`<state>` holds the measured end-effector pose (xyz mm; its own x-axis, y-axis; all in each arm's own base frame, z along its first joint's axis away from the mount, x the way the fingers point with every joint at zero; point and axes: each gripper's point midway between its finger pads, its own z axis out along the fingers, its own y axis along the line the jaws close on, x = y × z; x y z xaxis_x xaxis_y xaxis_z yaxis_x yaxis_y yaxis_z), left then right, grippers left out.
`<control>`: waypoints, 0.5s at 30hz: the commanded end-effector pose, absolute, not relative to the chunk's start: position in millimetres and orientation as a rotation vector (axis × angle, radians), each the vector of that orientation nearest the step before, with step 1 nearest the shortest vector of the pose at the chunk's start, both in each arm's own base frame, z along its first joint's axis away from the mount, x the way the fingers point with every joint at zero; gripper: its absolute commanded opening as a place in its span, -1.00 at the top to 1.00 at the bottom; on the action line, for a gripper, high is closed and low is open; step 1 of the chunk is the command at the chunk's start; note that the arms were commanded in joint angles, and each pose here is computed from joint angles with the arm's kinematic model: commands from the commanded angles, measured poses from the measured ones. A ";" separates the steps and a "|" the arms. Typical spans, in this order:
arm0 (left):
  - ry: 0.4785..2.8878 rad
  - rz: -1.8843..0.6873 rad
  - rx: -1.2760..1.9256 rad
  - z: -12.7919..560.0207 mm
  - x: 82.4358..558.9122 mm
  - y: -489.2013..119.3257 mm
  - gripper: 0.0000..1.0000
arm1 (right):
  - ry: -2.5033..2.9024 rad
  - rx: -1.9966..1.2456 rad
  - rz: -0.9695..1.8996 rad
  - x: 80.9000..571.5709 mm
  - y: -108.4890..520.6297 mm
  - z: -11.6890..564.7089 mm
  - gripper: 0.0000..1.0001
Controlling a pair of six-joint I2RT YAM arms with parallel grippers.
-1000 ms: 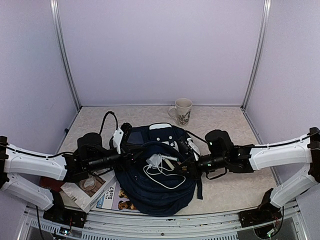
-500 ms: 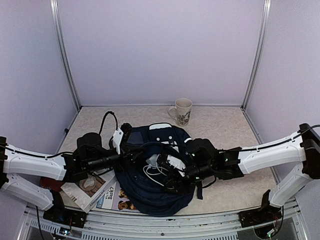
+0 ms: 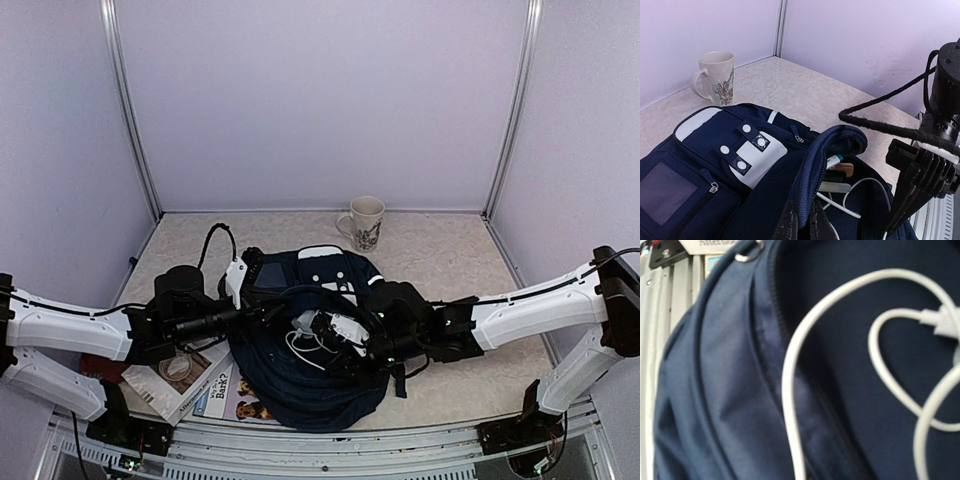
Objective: Pack the student bag
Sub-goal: Adjust the charger in the upper front pocket of the bag.
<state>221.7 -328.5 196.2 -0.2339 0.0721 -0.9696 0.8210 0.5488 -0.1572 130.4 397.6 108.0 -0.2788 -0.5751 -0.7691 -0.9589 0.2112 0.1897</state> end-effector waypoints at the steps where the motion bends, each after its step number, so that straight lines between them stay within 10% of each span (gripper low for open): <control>1: 1.613 -0.862 0.738 215.4 219.9 -329.3 1.00 | 1.886 -1.381 0.870 142.2 403.2 130.5 1.00; 15: 1.596 -0.880 0.743 220.2 216.2 -328.6 1.00 | 1.585 -1.350 0.498 210.3 425.3 154.3 1.00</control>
<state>221.3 -328.6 196.9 -0.2305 0.0726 -0.9704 0.8231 0.5464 -0.1546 179.7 411.5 139.6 -0.0962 -0.5304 -0.8423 -0.9546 0.2889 -0.0730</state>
